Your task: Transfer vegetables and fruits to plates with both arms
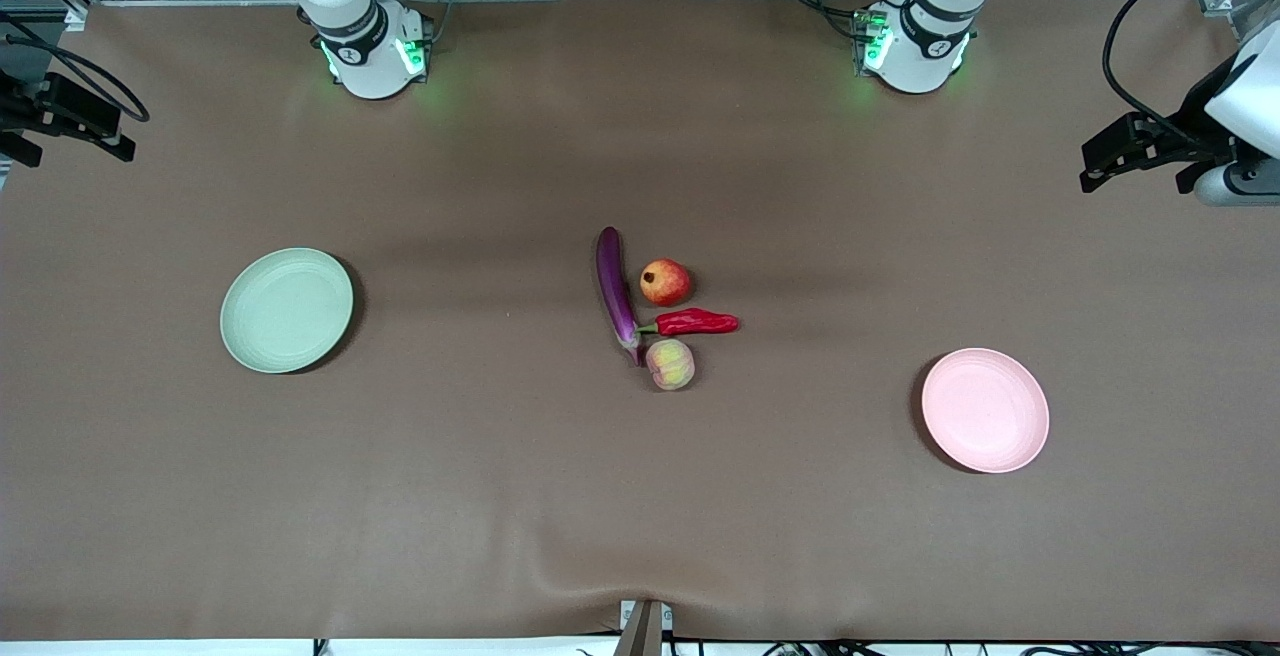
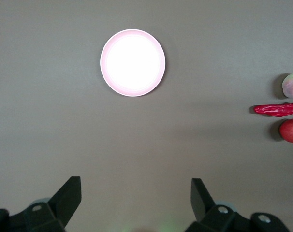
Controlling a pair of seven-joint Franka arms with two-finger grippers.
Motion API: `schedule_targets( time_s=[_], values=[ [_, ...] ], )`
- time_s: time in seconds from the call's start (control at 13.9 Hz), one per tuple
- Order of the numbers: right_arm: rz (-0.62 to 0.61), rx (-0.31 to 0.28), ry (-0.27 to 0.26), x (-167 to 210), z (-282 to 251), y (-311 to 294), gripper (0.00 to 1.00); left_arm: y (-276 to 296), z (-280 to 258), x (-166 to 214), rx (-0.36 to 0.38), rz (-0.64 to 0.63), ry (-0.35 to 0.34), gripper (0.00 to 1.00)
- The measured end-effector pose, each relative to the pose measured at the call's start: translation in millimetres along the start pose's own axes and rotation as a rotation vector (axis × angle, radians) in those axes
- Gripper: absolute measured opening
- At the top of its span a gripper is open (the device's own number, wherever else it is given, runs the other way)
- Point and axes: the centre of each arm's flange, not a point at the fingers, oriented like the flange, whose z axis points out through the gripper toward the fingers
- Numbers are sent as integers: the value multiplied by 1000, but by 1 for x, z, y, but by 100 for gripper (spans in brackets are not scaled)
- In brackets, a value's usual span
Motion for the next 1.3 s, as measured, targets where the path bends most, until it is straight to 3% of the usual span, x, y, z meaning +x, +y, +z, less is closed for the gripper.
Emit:
schedule_targets(
  time_s=[0.79,1.3],
  values=[
    [0,0,1,0,0,0,100,-1,1,1,-24,-8,-5,100],
    [3,0,1,0,0,1,100,16,40,18,-61,20,-80,100]
  ],
)
